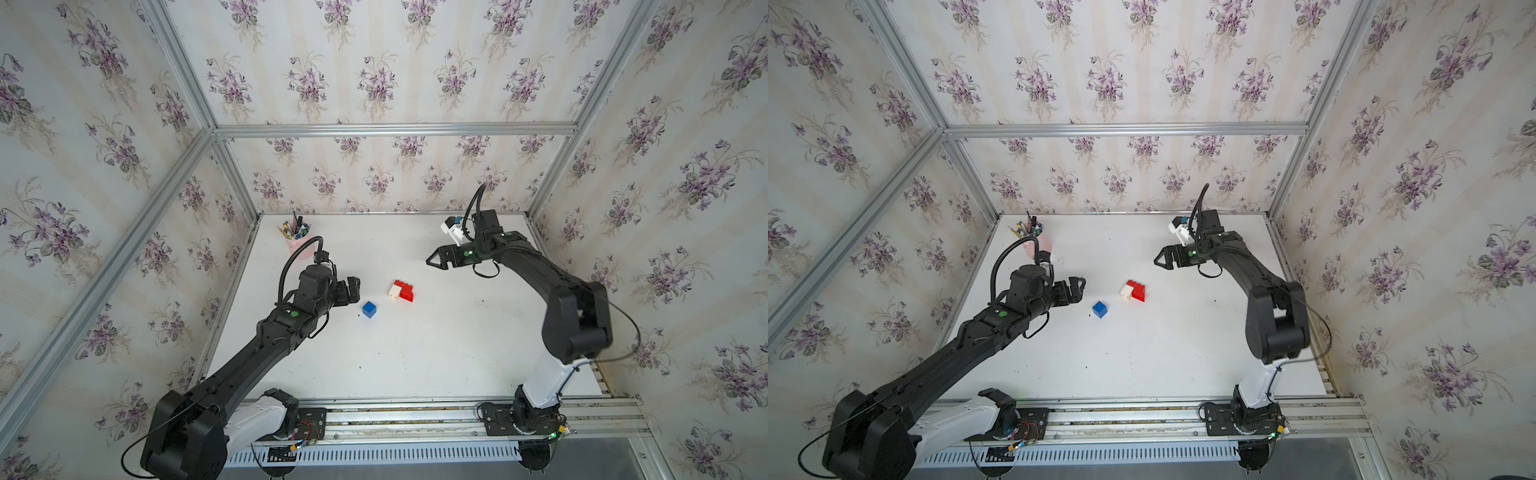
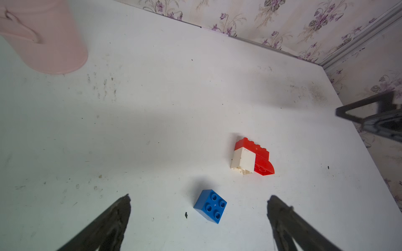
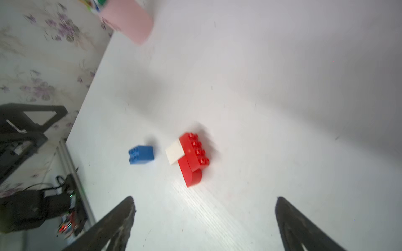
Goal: Assemble the letter r with lego
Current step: Move the lego brick at the center of the board, then pick up the lego brick from the center of the board.
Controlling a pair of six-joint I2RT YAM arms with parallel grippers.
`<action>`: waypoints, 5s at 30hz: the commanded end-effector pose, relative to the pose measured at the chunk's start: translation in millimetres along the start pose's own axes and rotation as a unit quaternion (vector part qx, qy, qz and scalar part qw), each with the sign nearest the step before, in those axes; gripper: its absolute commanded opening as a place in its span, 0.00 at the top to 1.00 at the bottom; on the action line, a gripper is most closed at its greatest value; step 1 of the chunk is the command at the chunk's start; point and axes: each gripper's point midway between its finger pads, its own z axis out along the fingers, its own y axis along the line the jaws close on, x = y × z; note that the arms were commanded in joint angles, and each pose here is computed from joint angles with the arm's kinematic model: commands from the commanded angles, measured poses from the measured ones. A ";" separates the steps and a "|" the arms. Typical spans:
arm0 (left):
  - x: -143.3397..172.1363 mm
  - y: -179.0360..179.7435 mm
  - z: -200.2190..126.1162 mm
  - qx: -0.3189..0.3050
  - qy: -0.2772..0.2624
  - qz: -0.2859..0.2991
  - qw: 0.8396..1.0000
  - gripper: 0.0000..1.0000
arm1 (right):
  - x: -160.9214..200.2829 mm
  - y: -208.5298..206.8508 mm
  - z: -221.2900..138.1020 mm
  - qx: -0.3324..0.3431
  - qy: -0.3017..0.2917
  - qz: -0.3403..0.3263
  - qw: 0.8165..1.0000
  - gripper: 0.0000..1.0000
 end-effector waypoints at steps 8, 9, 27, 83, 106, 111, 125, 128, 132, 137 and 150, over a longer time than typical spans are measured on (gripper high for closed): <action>-9.9 4.1 -25.8 0.004 -0.051 0.008 0.999 0.15 | -55.2 7.6 -113.0 0.114 -0.385 -0.040 0.915 0.00; -7.0 4.7 -25.6 0.004 -0.047 0.008 0.999 0.16 | -54.0 10.0 -117.2 0.102 -0.405 -0.028 0.908 0.00; 124.4 21.1 -4.1 -0.055 0.116 -0.042 0.991 0.88 | -22.8 82.6 11.7 -0.061 -0.186 -0.072 0.978 1.00; 114.3 -7.3 48.1 0.038 0.112 -0.043 0.992 0.47 | 88.1 151.1 157.9 -0.175 0.088 -0.052 0.979 1.00; 110.7 -43.4 69.1 0.035 -0.094 0.262 0.960 0.20 | 20.5 118.2 89.4 -0.206 -0.009 -0.026 0.978 1.00; 118.8 -51.0 90.0 0.046 -0.098 0.262 0.959 0.20 | 24.2 106.2 91.6 -0.188 -0.002 -0.024 0.982 1.00; 121.3 -51.3 109.5 0.051 -0.095 0.248 0.963 0.31 | 30.0 90.5 95.7 -0.192 0.002 -0.007 0.981 1.00; 123.0 -51.5 110.8 0.057 -0.090 0.245 0.964 0.40 | 32.4 90.0 96.8 -0.193 0.005 -0.007 0.981 1.00; 122.2 -51.0 111.9 0.056 -0.090 0.242 0.964 0.49 | 32.7 90.2 96.9 -0.194 0.005 -0.007 0.981 1.00; 123.3 -54.9 114.7 0.062 -0.084 0.244 0.964 0.60 | 34.7 90.0 97.5 -0.195 0.008 -0.004 0.981 1.00; 112.1 -64.0 100.1 0.081 -0.085 0.242 0.963 0.67 | 40.5 90.5 94.4 -0.193 0.011 -0.003 0.981 1.00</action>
